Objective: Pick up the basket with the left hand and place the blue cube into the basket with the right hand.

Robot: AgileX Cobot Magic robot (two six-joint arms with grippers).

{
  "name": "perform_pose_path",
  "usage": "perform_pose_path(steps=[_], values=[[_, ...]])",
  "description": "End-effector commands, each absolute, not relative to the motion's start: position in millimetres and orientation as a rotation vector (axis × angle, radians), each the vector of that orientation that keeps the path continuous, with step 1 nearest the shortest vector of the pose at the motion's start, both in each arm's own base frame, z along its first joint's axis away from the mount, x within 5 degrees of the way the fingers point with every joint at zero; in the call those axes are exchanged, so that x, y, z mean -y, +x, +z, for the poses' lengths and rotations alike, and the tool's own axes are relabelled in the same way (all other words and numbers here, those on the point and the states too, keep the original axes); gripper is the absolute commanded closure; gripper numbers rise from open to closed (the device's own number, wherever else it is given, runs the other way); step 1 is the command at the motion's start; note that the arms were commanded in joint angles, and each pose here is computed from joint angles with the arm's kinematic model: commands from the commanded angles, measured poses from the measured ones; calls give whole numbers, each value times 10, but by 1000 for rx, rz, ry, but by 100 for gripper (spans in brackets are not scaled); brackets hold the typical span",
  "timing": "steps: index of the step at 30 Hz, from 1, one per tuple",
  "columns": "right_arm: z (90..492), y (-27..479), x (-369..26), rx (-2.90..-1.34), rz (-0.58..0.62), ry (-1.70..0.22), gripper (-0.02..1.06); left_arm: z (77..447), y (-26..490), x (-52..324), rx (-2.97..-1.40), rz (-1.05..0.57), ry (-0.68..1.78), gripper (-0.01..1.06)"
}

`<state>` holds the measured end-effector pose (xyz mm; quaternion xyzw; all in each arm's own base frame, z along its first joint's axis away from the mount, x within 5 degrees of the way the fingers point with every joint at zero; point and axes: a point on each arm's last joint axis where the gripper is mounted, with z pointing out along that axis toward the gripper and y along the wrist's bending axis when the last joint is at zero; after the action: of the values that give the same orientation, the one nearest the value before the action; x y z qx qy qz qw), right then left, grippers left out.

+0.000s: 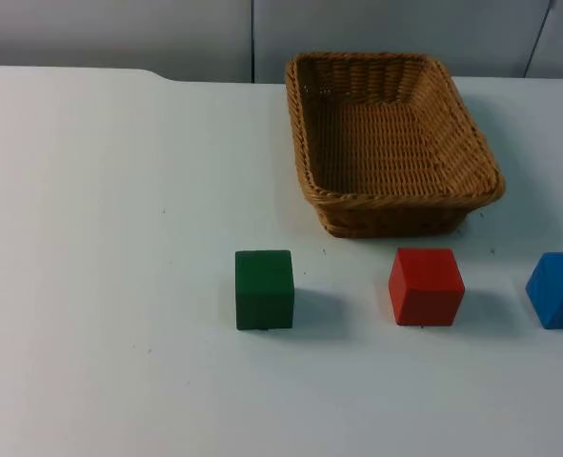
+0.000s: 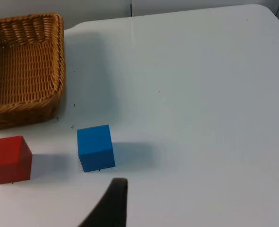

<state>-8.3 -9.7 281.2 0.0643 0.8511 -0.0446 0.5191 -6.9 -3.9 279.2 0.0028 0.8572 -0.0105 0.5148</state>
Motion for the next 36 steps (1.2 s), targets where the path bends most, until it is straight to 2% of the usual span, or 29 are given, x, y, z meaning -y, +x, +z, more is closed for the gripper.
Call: perform_pose_path(steps=[1, 15, 30, 36], values=[[2809, -79, 99, -2031, -125, 146, 0, 2790, -68, 40, -2049, -33, 10, 0], [2972, -124, 96, -1945, -138, 120, 0, 2879, -95, 83, -2003, -96, 14, 0], [3448, 427, 121, -2091, -179, 54, 1, 3327, 229, 99, -2031, -137, 2, 0], [3592, 701, 131, -2126, -183, 40, 1, 3370, 399, 107, -2040, -161, -10, 0]])
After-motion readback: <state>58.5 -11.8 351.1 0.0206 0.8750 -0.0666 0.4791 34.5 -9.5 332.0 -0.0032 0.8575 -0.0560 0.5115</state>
